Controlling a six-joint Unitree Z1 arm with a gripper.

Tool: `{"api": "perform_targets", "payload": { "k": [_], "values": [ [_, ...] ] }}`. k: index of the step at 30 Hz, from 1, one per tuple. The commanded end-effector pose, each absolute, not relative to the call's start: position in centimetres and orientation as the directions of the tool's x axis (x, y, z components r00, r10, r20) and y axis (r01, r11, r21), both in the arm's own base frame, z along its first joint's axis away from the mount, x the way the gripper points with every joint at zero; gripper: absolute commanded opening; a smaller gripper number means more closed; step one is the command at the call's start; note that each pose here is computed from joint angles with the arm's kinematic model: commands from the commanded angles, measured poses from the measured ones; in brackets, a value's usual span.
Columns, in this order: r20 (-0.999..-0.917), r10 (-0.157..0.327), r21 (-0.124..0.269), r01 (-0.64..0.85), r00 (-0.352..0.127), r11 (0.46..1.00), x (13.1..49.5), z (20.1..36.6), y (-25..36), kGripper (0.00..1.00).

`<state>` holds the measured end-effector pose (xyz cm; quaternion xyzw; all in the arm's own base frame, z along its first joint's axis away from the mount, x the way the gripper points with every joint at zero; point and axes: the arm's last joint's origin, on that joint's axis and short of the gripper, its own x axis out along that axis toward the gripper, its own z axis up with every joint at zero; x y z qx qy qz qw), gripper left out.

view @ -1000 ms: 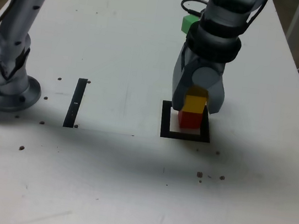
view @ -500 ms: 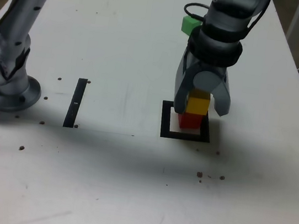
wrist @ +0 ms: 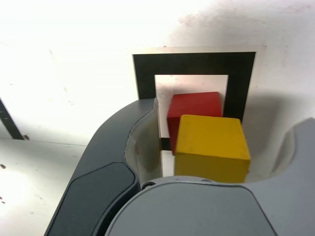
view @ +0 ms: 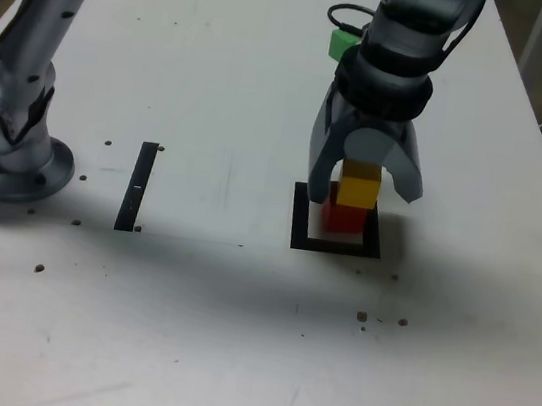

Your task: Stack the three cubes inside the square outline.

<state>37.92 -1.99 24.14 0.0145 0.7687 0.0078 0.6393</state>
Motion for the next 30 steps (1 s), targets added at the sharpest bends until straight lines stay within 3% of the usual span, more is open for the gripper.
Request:
{"api": "perform_targets", "payload": {
  "k": [1, 6, 14, 25, 30],
  "values": [
    [-0.9854, 0.034, 0.033, 0.006, -0.167, 0.999, 37.5, 25.1, -1.9, 0.99],
    [-0.9852, 0.037, 0.039, -0.009, -0.167, 0.999, 36.7, 26.1, -1.3, 0.99],
    [-0.9698, 0.047, 0.069, -0.084, -0.239, 0.994, 34.9, 27.4, 2.8, 0.99],
    [-0.9760, 0.033, 0.062, -0.128, -0.215, 0.990, 34.1, 28.3, 10.3, 0.99],
    [-0.9812, 0.068, 0.093, -0.135, -0.181, 0.986, 34.0, 28.8, 15.0, 0.99]
  ]
}}
